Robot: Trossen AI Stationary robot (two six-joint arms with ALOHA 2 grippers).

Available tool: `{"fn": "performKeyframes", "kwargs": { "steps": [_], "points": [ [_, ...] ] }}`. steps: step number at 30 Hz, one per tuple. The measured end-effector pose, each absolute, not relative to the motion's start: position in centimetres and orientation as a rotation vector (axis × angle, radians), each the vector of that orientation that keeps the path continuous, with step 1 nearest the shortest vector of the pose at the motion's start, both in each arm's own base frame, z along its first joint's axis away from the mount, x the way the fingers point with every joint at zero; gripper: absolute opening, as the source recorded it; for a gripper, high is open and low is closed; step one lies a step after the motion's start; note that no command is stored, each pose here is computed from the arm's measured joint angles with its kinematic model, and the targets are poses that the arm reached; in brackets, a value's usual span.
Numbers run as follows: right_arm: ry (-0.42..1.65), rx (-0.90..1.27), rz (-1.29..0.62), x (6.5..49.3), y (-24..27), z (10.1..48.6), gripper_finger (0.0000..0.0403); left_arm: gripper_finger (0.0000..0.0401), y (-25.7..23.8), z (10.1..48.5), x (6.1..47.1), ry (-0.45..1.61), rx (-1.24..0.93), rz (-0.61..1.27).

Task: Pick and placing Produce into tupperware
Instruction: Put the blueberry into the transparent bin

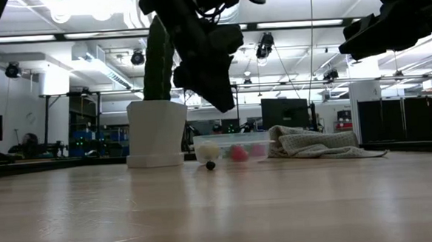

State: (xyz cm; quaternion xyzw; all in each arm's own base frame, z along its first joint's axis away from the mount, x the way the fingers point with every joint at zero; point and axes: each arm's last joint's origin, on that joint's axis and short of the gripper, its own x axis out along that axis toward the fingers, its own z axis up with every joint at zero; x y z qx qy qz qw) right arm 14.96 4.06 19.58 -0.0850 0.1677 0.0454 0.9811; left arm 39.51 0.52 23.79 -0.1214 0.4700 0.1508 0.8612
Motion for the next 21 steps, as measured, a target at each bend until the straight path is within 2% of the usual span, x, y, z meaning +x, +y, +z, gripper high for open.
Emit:
{"fn": "performKeyframes", "kwargs": {
  "steps": [11,21],
  "points": [
    [0.337,-0.171,0.091,15.0,4.1,19.6,0.0038,0.0105,0.3,23.4,39.4,0.998,-0.326,0.312],
    [0.337,-0.171,0.091,15.0,4.1,19.6,0.0038,0.0105,0.5,21.4,38.9,1.085,-0.428,0.488]
  ]
}}
